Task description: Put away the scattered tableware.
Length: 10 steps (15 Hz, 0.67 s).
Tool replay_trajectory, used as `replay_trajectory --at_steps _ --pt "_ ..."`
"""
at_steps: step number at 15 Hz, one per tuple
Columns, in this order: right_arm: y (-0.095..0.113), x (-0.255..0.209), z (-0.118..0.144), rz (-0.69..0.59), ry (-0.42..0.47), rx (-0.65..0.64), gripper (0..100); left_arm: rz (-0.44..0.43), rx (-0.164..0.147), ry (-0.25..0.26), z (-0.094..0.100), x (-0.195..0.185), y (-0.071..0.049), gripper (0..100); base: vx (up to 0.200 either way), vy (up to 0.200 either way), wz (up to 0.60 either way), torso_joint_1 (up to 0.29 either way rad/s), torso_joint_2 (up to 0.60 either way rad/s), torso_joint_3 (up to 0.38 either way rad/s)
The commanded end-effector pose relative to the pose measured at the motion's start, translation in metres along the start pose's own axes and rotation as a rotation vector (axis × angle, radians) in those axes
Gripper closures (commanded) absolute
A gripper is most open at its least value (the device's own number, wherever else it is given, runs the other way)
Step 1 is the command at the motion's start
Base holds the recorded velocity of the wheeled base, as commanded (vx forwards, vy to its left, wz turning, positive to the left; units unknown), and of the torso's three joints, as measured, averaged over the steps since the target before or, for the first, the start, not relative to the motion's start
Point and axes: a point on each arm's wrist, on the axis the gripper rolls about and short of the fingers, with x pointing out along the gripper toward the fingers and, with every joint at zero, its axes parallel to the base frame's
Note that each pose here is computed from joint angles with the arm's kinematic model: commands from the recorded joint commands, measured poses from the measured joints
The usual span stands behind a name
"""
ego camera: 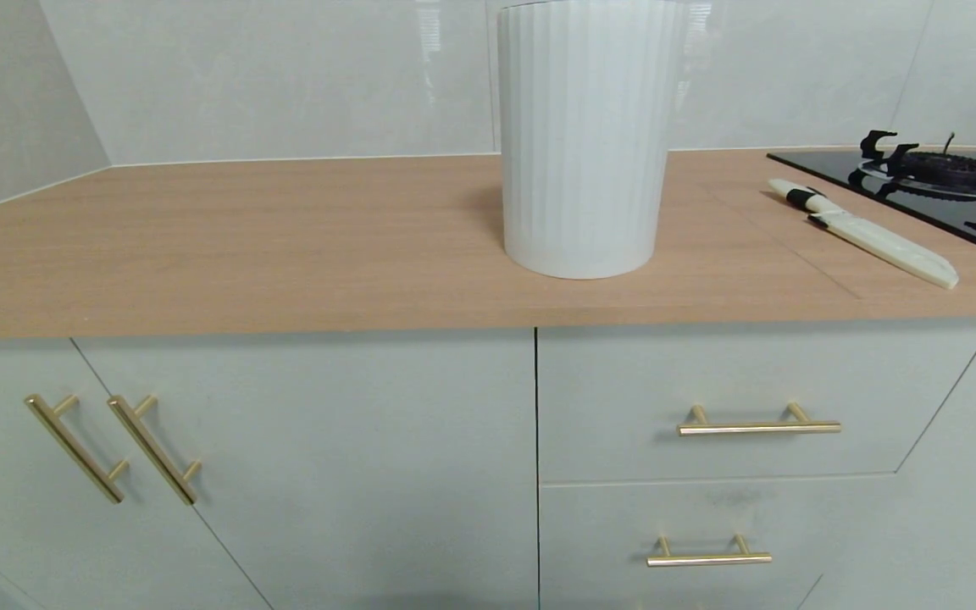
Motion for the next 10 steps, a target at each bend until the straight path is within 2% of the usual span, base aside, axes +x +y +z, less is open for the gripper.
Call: replay_trajectory --at_steps 1,10 --pt "0.0000 0.0001 0.0000 0.001 0.002 0.000 0 0.000 -0.001 0.000 0.0000 0.0000 0.0000 0 0.000 0.000 0.00 0.000 0.00 0.000" --pt "0.0000 0.0001 0.0000 0.001 0.002 0.000 0 0.000 -0.001 0.000 0.0000 0.0000 0.0000 0 0.000 0.000 0.00 0.000 0.00 0.000"
